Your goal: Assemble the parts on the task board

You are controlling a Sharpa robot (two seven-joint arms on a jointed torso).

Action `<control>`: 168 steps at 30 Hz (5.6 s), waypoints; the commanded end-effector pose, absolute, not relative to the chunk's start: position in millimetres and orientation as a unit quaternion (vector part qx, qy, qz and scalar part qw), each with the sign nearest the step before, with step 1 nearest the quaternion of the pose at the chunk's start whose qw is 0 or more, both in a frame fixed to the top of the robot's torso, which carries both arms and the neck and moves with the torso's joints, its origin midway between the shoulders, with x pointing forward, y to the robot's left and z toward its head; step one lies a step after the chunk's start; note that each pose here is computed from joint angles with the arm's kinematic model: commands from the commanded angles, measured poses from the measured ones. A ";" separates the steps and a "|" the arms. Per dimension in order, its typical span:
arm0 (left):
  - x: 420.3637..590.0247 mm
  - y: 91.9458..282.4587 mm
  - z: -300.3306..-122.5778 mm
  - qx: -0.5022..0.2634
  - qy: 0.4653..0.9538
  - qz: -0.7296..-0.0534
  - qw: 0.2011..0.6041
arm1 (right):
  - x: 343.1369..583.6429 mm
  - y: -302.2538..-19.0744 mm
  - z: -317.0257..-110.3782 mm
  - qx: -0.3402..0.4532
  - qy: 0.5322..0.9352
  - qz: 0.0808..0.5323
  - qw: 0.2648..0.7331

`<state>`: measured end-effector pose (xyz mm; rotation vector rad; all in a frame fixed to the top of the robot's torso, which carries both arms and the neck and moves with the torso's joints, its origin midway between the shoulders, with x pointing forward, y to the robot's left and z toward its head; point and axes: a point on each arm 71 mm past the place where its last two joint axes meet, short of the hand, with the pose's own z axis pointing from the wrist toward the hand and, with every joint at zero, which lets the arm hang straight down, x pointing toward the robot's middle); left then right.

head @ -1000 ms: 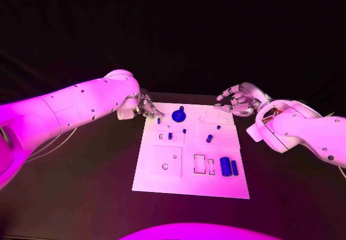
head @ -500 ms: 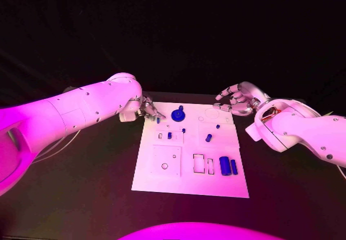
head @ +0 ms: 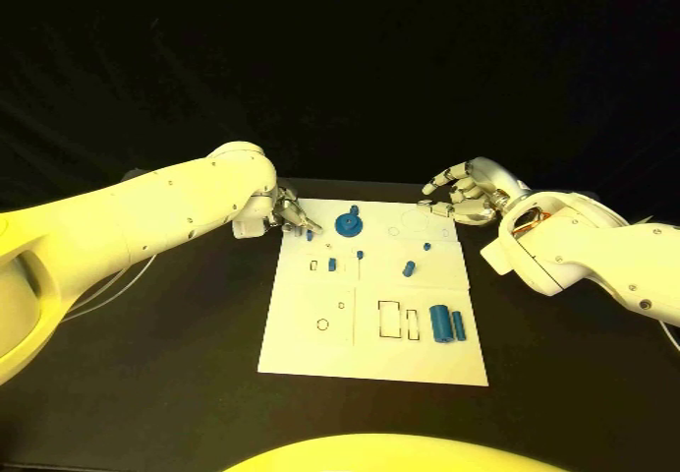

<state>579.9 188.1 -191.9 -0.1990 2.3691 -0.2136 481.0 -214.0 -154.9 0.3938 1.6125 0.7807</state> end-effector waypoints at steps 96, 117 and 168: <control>526.2 180.6 -185.3 -0.106 0.912 -0.195 0.344 | 482.8 -213.9 -160.9 0.160 0.717 0.333 0.591; 515.9 176.1 -201.3 -0.071 0.916 -0.170 0.357 | 483.0 -213.5 -160.8 0.160 0.716 0.333 0.593; 507.9 173.6 -208.7 -0.027 0.921 -0.149 0.358 | 482.8 -214.3 -161.9 0.160 0.717 0.333 0.592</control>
